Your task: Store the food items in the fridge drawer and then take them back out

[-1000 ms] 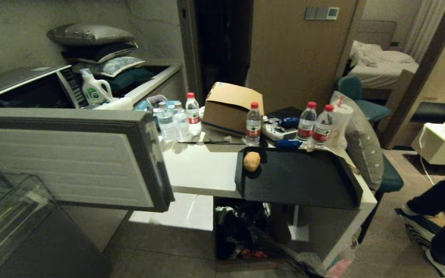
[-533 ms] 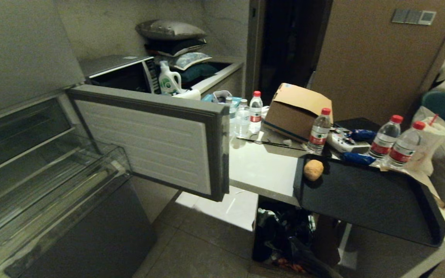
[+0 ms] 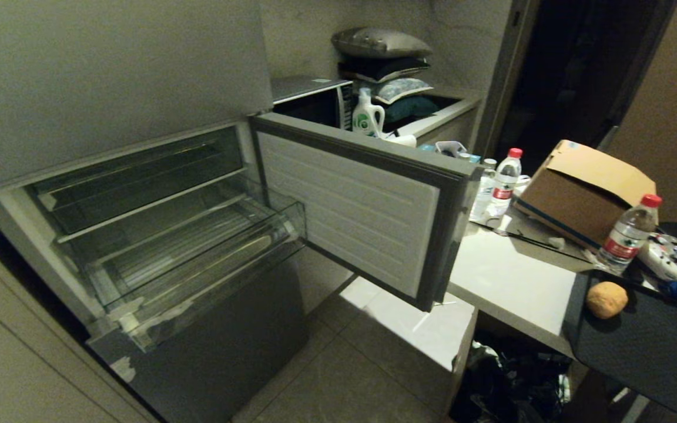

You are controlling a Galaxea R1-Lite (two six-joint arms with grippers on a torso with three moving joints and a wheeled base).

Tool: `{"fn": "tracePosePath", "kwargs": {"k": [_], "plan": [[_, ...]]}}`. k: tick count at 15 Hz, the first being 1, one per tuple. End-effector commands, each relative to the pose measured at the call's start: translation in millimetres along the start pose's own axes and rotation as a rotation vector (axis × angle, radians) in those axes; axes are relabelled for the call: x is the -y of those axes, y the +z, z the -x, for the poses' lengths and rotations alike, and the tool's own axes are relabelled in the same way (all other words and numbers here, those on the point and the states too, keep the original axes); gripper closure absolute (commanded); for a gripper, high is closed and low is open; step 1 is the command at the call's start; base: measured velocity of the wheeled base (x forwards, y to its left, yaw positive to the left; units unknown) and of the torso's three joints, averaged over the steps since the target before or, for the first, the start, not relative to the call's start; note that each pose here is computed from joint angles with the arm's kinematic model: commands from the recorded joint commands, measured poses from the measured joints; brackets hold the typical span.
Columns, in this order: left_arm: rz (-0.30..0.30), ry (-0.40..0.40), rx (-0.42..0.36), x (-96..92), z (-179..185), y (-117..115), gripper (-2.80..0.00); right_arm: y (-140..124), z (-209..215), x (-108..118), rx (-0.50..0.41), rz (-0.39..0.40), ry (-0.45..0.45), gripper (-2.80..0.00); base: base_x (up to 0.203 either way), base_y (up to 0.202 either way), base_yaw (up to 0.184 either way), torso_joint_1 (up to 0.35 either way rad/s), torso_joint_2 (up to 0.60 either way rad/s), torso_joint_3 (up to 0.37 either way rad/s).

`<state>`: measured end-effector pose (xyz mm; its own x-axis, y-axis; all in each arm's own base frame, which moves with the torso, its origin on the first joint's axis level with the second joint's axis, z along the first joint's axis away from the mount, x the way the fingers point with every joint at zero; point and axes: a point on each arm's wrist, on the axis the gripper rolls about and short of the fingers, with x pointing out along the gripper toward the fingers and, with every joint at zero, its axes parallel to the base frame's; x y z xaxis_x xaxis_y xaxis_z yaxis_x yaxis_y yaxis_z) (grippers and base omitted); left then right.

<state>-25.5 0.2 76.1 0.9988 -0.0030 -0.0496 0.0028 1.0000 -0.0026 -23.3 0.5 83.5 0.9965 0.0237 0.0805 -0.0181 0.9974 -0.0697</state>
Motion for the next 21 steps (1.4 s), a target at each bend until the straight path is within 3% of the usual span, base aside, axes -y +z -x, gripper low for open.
{"fn": "tracePosePath", "kwargs": {"k": [1,21], "plan": [[0.0,0.0,-0.001,0.0,0.0,0.2,0.0,-8.6,-1.8,-0.5,-0.03,-0.003,0.001,0.0,0.003,-0.01,0.176,0.002,0.01,0.0],[0.0,0.0,-0.001,0.0,0.0,0.2,0.0,-8.6,-1.8,-0.3,-0.031,-0.007,-0.009,0.0,0.001,-0.007,0.165,0.002,0.0,0.003]]}}
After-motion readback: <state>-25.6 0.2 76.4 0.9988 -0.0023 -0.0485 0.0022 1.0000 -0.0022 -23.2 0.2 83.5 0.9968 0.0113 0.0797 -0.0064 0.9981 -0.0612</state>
